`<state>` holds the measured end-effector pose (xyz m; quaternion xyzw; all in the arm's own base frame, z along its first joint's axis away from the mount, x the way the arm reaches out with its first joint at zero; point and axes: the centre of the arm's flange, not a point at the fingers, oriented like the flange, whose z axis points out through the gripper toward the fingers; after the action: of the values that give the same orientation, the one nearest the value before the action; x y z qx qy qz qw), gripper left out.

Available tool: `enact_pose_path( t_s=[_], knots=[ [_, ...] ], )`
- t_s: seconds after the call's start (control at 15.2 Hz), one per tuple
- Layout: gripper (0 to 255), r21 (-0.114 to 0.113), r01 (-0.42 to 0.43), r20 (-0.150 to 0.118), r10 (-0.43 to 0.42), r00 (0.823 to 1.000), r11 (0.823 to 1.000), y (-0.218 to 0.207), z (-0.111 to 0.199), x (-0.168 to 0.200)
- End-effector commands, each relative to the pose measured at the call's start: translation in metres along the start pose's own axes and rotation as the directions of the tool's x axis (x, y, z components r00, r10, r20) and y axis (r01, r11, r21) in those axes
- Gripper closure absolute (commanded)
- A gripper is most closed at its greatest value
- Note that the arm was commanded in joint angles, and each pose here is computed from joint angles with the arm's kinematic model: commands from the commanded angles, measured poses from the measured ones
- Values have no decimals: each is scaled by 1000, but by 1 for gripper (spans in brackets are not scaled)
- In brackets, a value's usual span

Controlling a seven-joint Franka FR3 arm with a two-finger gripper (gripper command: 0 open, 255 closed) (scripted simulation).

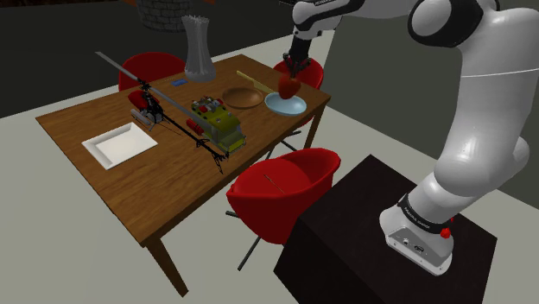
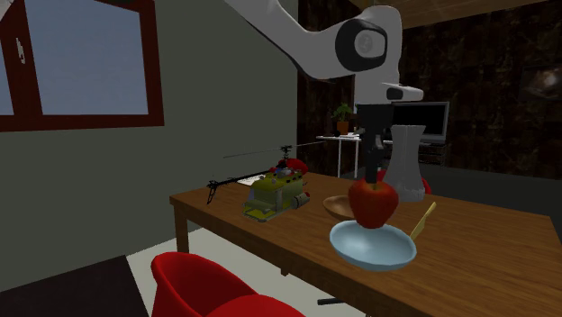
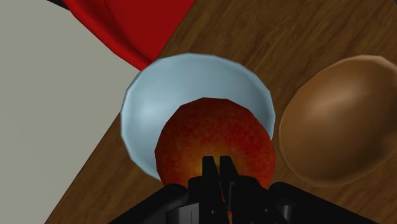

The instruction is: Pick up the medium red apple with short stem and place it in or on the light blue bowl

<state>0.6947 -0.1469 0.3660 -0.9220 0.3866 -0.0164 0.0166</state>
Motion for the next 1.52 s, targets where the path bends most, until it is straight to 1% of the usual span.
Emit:
enact_pose_path(
  t_s=[0.0, 0.13, 0.66, 0.73, 1.06, 1.32, 1.45],
  knots=[
    [255, 0, 0, -1, 0, 1000, 1000, 0, 11, 0],
    [255, 0, 0, -1, 0, 1000, 1000, 0, 22, 0],
    [255, 0, 0, -1, 0, 1000, 1000, 0, 22, 0],
    [0, 0, 0, -1, 0, 1000, 1000, 0, 22, 0],
    [0, 0, 0, -1, 0, 1000, 1000, 0, 22, 0],
    [0, 0, 0, -1, 0, 1000, 1000, 0, -28, 0],
    [0, 0, 0, -1, 0, 1000, 1000, 0, -28, 0]
  ],
)
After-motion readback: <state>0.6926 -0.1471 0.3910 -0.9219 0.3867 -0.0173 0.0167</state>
